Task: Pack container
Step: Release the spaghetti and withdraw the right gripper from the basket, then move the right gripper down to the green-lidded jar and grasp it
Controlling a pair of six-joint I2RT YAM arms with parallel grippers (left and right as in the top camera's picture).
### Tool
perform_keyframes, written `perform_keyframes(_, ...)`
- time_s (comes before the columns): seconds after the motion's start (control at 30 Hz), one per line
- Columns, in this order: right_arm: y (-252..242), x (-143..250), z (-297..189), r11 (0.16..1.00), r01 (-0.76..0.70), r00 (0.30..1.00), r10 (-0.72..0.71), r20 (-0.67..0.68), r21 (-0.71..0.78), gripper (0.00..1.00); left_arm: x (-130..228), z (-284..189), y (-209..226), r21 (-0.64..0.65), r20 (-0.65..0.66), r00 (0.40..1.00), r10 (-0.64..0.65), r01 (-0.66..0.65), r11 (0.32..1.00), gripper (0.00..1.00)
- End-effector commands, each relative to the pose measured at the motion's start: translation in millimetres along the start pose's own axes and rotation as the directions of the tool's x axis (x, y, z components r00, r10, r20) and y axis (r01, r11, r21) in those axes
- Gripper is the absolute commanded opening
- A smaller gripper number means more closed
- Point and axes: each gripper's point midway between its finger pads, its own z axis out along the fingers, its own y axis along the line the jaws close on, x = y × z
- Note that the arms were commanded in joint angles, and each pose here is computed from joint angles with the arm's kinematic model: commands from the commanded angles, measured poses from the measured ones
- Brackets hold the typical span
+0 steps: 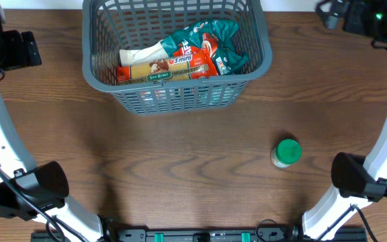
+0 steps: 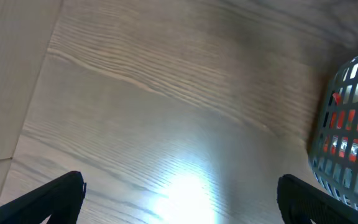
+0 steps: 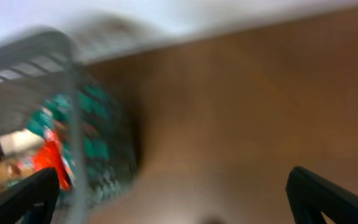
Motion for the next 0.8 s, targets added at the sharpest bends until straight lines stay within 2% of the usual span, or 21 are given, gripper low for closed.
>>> perform_keyframes(0.0,-32.6,16.1,3.3,0.983,-0.152,0.985,0.160,-0.067,0.101,0.99,0.3,3.3,-0.3,0.000,-0.011,1.000,0.000,0.000,1.000,0.99)
perform_keyframes(0.17,-36.7,28.1,1.3,0.984,-0.136,0.983,0.148,-0.106,0.113,0.99,0.3,3.3,-0.3,0.000,-0.011,1.000,0.000,0.000,1.000,0.99)
perform_keyframes(0.27,-32.2,48.5,-1.9,0.985,-0.129,0.976,0.146,-0.159,0.117,0.99,0.4,3.3,-0.4,0.000,-0.011,1.000,-0.001,0.001,1.000,0.99)
perform_keyframes(0.43,-27.7,112.4,-3.2,0.984,-0.113,0.936,0.152,-0.318,0.138,0.99,0.4,3.3,-0.4,0.000,-0.011,1.000,-0.001,0.001,1.000,0.99)
perform_keyframes(0.57,-32.9,177.0,-3.0,0.970,-0.139,0.869,0.217,-0.445,0.201,0.99,0.4,3.3,-0.4,0.000,-0.011,1.000,-0.001,0.001,1.000,0.99)
perform_keyframes(0.67,-45.2,210.3,3.3,0.950,-0.123,0.846,0.251,-0.470,0.286,0.99,0.4,3.3,-0.4,0.000,-0.011,1.000,-0.001,0.001,1.000,0.99)
perform_keyframes(0.77,-49.3,234.1,20.6,0.953,-0.099,0.855,0.229,-0.465,0.287,0.99,0.5,3.3,-0.4,0.000,-0.011,1.000,-0.001,0.001,1.000,0.98)
